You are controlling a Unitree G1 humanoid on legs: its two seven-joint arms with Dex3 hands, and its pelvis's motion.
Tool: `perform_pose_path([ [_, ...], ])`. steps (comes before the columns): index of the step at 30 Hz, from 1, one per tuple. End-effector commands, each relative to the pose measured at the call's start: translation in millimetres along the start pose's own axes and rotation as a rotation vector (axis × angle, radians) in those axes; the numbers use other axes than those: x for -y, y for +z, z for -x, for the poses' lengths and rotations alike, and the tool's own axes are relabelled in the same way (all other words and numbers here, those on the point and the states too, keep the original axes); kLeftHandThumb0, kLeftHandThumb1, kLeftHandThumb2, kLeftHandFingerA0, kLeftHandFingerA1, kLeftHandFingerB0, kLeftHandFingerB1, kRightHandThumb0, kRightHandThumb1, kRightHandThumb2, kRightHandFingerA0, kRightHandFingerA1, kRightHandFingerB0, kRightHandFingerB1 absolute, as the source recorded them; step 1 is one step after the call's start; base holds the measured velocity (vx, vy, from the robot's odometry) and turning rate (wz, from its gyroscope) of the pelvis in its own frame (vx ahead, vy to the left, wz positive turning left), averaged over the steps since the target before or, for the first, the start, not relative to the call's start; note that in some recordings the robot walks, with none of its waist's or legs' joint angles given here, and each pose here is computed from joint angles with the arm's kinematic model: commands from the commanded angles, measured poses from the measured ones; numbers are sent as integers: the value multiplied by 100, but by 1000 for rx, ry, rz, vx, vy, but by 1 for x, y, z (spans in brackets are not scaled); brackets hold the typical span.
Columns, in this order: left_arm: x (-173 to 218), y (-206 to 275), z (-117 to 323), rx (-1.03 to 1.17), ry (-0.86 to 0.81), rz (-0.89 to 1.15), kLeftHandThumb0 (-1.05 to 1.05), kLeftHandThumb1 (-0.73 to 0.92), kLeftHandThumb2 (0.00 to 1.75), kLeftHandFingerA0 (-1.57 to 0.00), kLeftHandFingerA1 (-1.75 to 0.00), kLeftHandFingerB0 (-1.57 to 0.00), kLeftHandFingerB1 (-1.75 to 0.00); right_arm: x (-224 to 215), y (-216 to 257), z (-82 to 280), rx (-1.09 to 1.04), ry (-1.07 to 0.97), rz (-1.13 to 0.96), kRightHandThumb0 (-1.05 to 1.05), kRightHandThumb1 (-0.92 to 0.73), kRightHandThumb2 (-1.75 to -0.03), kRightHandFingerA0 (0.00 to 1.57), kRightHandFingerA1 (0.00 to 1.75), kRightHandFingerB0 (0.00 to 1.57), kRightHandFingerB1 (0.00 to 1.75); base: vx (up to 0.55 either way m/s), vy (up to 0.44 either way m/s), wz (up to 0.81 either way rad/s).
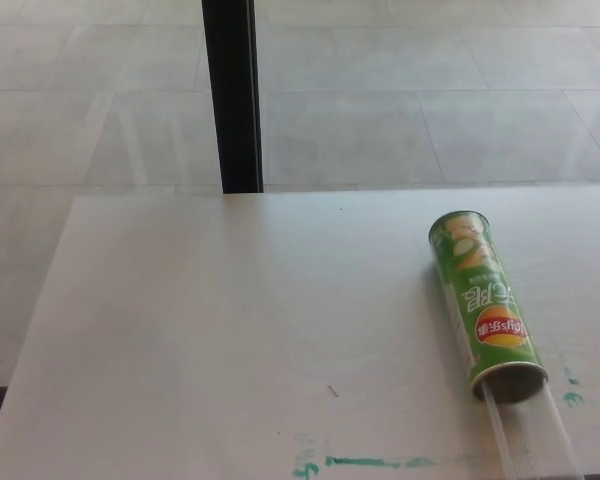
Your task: Use the right hand as a fist to push the chips tray inside its container kept in the middle of the desk
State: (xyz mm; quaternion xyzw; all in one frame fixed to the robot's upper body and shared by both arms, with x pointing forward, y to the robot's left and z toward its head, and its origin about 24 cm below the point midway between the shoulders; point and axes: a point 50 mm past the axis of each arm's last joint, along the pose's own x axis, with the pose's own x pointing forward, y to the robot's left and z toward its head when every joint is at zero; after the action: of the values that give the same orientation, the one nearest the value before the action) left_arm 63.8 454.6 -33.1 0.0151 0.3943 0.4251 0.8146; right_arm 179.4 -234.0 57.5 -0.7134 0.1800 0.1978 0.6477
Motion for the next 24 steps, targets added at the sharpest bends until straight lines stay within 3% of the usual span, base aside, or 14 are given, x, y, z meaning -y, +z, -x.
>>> perform_pose_path([
  [1,-2,5,0,19,15,6,-55,84,65,-53,-64,-43,-50,5,-17,2,-134,135,87,-85,-47,-100,80,86,54,70,0,0,0],
  [2,-2,5,0,19,14,13,-54,84,65,-54,-65,-45,-51,6,-18,2,-142,155,97,-88,-62,-61,80,84,53,65,0,0,0],
  [3,-2,5,0,17,16,25,-54,84,65,-54,-65,-44,-51,7,-20,3,-158,194,117,-85,-59,-60,81,78,58,63,0,0,0],
  [6,-1,5,0,22,16,18,-54,84,65,-55,-65,-44,-49,11,-21,6,-165,235,83,-82,-60,-59,91,82,66,65,0,0,0],
  [7,-1,6,0,26,13,3,-55,84,65,-54,-65,-43,-50,14,-17,8,-157,238,68,-83,-59,-59,83,81,73,63,0,0,0],
  [11,-2,6,0,26,14,6,-54,84,65,-55,-66,-46,-51,18,-11,14,-116,207,44,-87,-62,-59,84,77,72,62,0,0,0],
  [13,0,9,-1,28,12,12,-55,84,65,-53,-62,-43,-49,23,0,20,-53,175,77,-90,-69,-61,84,76,70,59,0,0,0],
  [14,0,11,-1,37,9,5,-55,85,66,-51,-63,-41,-49,26,7,23,-14,150,67,-90,-51,-107,86,79,72,67,0,0,0],
  [15,0,12,-1,37,9,4,-55,85,66,-51,-63,-41,-49,26,7,24,-13,149,65,-90,-51,-107,86,79,72,67,0,0,0],
  [16,0,11,-1,41,5,11,-56,85,66,-52,-65,-42,-50,27,11,26,2,131,71,-93,-68,-61,98,82,78,61,0,0,0],
  [20,0,11,-1,35,11,15,-54,85,65,-52,-64,-43,-50,28,23,34,55,115,66,-95,-71,-62,101,84,77,62,0,0,0],
  [21,-1,10,-1,34,15,20,-56,84,65,-52,-62,-42,-49,26,29,39,77,109,88,-94,-51,-102,107,91,76,65,0,0,0],
  [23,-1,11,-1,30,22,19,-55,84,65,-53,-62,-43,-49,25,32,43,86,117,96,-93,-51,-106,114,94,80,68,0,0,0],
  [24,-1,10,-1,31,24,25,-55,84,65,-53,-62,-45,-50,26,32,45,96,133,91,-94,-72,-62,106,85,77,59,0,0,0],
])
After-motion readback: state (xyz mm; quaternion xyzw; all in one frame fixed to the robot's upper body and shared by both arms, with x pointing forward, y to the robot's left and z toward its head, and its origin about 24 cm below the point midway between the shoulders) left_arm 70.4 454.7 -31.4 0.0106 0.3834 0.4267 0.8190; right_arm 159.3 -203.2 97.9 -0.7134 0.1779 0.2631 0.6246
